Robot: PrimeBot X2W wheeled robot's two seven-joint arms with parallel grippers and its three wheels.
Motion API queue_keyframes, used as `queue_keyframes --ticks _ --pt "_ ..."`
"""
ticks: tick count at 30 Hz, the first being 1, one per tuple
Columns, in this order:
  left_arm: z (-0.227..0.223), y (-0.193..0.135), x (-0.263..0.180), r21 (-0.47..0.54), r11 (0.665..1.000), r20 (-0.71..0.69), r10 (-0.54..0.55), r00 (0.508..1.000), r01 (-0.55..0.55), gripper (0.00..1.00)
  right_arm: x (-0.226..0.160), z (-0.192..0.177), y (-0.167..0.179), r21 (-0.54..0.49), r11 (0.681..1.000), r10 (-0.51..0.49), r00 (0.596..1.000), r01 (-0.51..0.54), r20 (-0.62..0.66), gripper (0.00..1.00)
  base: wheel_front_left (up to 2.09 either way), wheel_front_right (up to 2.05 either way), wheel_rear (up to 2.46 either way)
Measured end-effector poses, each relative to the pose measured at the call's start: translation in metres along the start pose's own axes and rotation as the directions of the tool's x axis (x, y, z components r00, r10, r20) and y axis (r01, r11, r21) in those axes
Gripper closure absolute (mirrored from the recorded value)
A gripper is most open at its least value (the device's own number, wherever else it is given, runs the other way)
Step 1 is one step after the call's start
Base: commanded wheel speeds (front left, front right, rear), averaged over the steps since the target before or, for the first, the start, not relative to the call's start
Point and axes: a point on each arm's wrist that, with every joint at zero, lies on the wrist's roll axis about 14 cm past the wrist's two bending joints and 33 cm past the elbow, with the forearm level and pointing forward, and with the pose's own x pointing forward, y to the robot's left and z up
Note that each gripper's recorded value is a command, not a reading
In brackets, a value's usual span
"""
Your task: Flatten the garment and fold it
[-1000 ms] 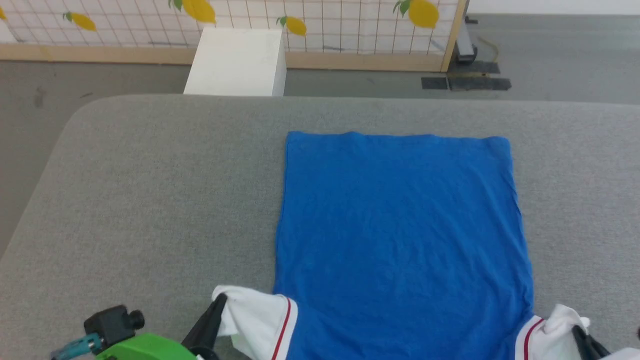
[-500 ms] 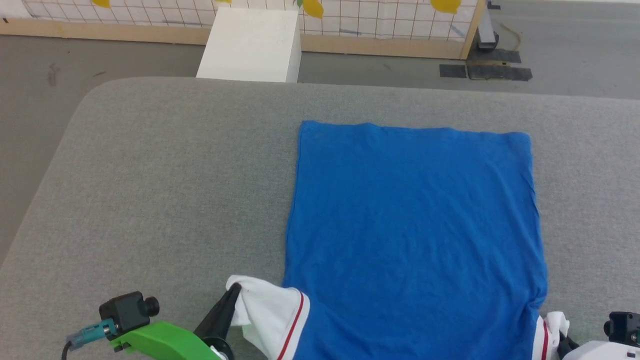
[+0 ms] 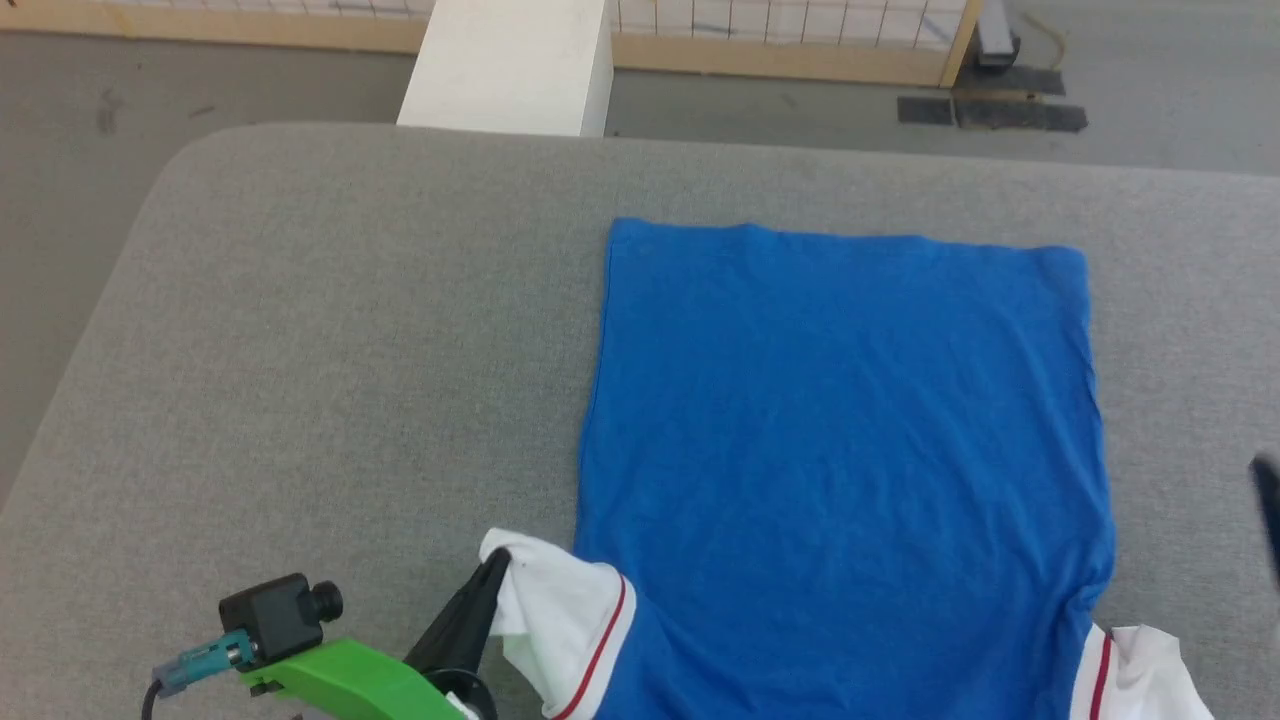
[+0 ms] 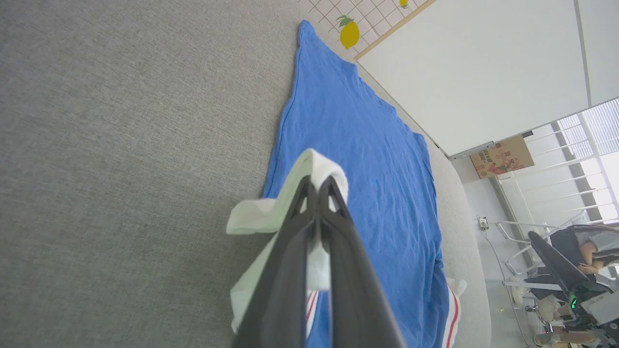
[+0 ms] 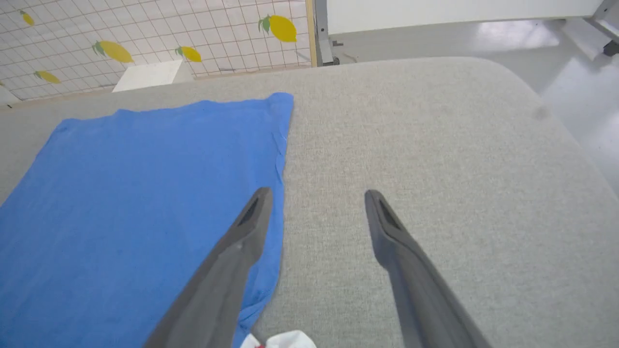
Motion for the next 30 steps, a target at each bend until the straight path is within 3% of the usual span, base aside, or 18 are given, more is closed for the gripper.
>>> queue_keyframes --ticks 5,11,16,22,30 --pt "0.000 -0.002 0.012 0.004 1.000 0.000 -0.010 1.000 0.010 1.00 0.032 0.050 0.011 -0.078 0.997 0.027 0.998 -0.022 0.064 0.00 0.00 0.00 0.00" --pt "-0.002 0.003 0.028 0.004 1.000 -0.010 0.004 1.000 -0.004 1.00 0.089 0.073 0.033 -0.145 0.988 0.054 0.998 -0.049 0.025 0.00 0.00 0.00 0.00" --pt "-0.006 0.011 0.041 -0.001 1.000 -0.027 0.024 0.999 -0.024 1.00 0.138 0.060 0.026 -0.176 0.984 0.000 0.995 -0.018 -0.103 0.00 0.00 0.00 0.00" --pt "-0.014 0.025 0.052 -0.014 0.998 -0.051 0.059 0.997 -0.060 1.00 0.181 0.017 0.034 -0.193 0.981 -0.024 0.962 -0.030 -0.272 0.00 0.00 0.00 0.00" --pt "-0.016 0.039 0.061 -0.022 0.995 -0.061 0.100 0.993 -0.102 1.00 0.211 -0.019 0.044 -0.193 0.980 -0.020 0.934 -0.052 -0.355 0.00 0.00 0.00 0.00"
